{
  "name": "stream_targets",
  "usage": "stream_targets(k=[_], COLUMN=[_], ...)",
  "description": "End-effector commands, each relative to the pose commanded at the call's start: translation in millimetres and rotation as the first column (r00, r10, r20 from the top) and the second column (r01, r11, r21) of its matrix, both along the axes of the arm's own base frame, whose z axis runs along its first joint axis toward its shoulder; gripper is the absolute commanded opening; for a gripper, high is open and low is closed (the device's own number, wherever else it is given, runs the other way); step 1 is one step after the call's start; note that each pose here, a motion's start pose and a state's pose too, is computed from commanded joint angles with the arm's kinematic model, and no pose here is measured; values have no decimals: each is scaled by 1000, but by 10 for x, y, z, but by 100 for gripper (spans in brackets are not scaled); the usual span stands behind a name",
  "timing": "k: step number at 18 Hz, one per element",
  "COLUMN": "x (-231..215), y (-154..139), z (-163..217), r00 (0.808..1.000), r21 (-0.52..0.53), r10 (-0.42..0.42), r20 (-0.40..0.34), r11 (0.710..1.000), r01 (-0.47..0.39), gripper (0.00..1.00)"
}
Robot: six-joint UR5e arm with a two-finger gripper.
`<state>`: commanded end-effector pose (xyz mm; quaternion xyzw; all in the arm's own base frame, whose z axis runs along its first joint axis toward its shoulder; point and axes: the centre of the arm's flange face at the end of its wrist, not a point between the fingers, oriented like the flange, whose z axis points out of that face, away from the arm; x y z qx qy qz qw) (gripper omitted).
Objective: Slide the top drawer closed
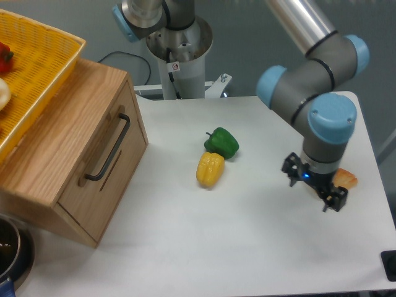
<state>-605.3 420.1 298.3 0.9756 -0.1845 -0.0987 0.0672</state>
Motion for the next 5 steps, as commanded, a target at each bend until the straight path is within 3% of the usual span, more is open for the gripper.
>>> stream_targets(k=[5], x=[97], y=[108], z=[-87], r00=[999], r21=[27], r10=[-16], r20=[34], r11=[1000], r01=[15], gripper=[100])
